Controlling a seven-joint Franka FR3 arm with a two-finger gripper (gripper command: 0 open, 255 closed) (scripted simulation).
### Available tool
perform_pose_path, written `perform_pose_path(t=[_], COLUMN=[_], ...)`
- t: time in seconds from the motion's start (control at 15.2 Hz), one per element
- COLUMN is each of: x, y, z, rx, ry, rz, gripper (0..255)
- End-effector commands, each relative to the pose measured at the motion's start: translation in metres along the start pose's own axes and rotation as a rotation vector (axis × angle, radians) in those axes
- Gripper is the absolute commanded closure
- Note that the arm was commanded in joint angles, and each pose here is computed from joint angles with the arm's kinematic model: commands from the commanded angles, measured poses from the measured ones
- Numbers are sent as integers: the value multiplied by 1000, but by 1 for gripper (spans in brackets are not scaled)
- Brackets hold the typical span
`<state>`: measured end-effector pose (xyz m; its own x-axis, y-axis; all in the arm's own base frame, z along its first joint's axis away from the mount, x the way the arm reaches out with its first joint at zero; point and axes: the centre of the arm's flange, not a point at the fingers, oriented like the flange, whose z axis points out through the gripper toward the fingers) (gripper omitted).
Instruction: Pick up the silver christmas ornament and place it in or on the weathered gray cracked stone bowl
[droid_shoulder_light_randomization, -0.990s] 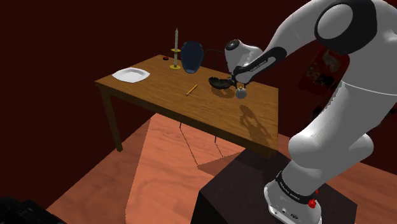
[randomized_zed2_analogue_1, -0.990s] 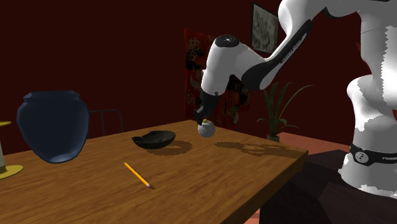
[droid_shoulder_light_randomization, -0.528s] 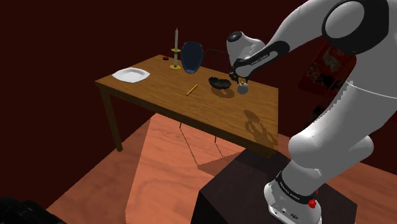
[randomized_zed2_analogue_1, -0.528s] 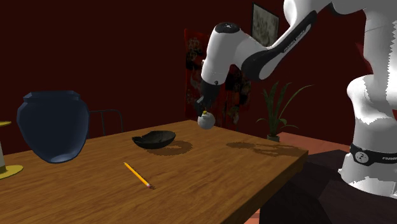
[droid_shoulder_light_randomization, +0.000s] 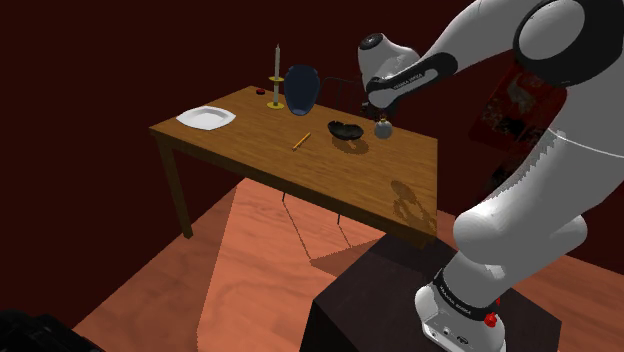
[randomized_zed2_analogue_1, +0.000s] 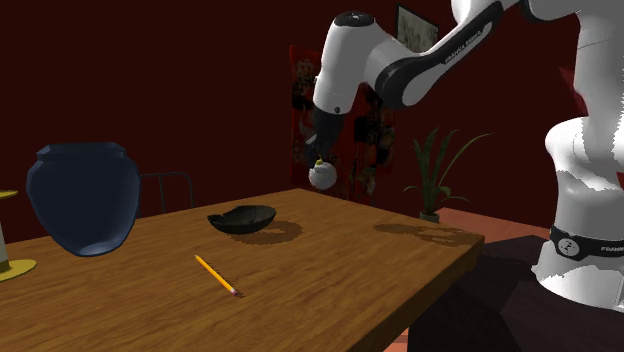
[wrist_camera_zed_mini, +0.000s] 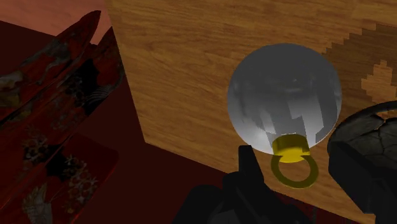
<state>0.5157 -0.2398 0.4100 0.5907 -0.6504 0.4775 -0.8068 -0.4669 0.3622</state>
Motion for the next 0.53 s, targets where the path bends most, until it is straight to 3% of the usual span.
perform_pose_path(t=[0.0,0.46], x=[16,88], y=[-12,-70], z=[-2,1], rx=[0,0], ry=[0,0], rz=[0,0], gripper=[255,255])
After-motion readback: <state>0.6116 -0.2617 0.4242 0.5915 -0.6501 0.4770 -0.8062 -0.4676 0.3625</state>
